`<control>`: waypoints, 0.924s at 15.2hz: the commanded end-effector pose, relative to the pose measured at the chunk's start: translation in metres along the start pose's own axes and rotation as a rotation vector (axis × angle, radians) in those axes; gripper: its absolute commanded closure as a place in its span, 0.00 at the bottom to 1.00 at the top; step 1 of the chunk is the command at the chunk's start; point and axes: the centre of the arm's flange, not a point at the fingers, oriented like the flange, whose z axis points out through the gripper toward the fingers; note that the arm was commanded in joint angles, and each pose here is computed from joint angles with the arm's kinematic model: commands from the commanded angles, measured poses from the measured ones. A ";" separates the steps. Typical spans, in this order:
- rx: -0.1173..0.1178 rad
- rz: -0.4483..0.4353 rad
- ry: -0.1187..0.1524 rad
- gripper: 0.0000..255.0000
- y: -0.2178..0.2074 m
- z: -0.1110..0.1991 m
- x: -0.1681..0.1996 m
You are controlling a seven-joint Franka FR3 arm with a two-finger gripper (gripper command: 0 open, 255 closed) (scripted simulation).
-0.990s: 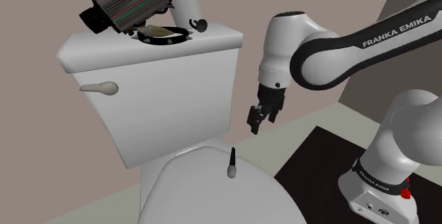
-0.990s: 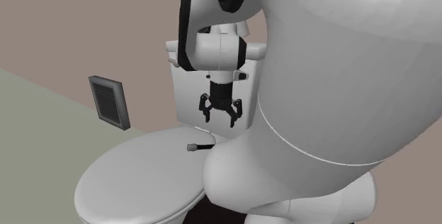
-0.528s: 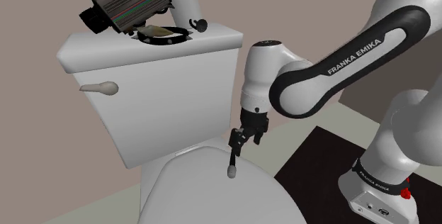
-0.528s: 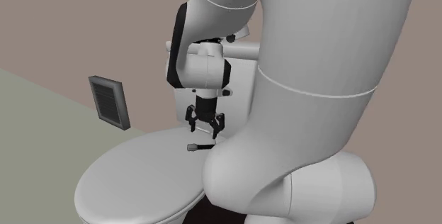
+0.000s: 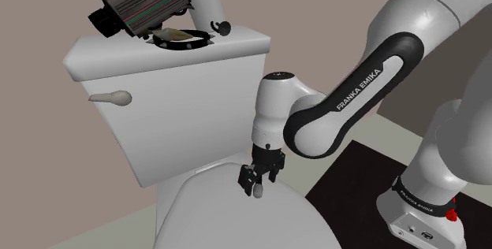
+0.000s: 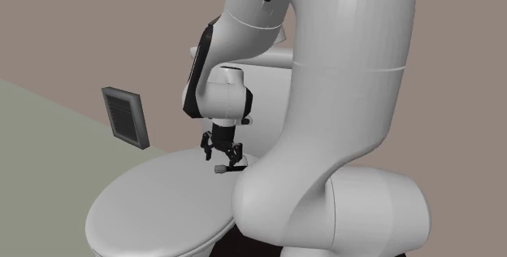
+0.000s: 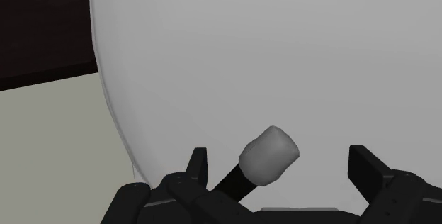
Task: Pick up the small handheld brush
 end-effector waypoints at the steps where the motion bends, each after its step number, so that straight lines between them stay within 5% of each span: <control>1: 0.002 0.001 0.000 0.00 0.000 0.010 0.001; 6: 0.002 0.001 0.000 0.00 0.003 0.029 0.002; 7: 0.002 0.001 0.000 1.00 0.003 0.029 0.002; 14: 0.002 0.001 0.000 1.00 0.003 0.028 0.001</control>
